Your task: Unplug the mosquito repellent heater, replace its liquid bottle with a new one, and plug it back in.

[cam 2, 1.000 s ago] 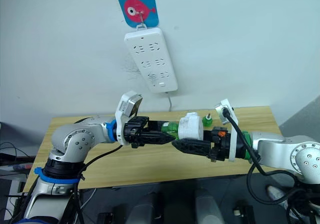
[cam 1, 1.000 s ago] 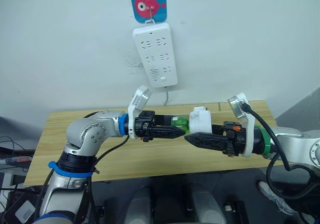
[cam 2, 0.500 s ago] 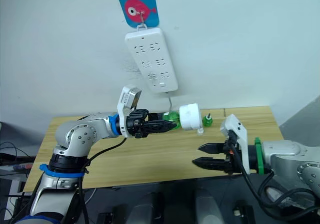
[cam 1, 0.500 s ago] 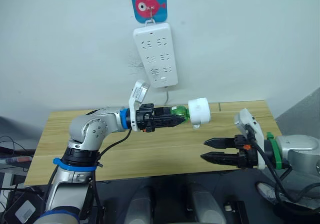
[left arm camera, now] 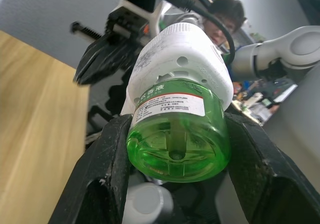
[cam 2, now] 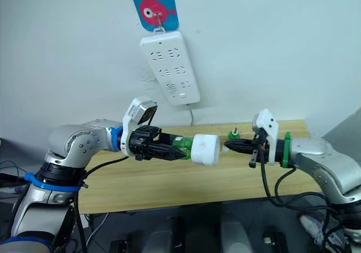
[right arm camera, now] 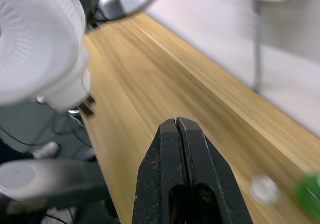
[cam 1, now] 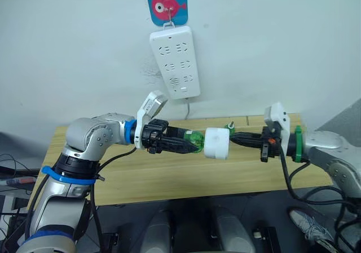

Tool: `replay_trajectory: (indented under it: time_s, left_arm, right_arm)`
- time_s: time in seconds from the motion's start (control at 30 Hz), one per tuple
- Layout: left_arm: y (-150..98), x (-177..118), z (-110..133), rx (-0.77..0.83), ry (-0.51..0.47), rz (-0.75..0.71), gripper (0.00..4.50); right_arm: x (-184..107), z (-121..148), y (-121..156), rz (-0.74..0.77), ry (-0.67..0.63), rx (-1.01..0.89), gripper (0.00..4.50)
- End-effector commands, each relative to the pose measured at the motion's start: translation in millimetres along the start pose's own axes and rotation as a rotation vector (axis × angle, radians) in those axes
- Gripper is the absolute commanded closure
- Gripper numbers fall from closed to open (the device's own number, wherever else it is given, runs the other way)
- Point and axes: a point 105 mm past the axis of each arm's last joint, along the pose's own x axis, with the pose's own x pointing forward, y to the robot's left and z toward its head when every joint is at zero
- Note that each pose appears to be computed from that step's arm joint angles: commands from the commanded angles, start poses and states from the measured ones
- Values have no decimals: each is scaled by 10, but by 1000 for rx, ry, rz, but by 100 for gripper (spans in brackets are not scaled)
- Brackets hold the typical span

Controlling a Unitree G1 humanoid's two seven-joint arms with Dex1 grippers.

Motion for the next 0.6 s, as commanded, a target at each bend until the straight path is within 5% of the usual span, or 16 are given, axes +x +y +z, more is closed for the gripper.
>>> replay_trajectory:
  time_s: [0.03,0.3,0.6]
  left_arm:
    - [-104,14,75,2,-12,-55,213]
    - [11,3,119,-19,-77,10,213]
    - [216,17,82,86,-63,127,213]
  right_arm:
    - [100,99,192,94,-36,-10,450]
    - [148,195,622,248,-74,76,450]
    - [139,472,668,210,-164,132,450]
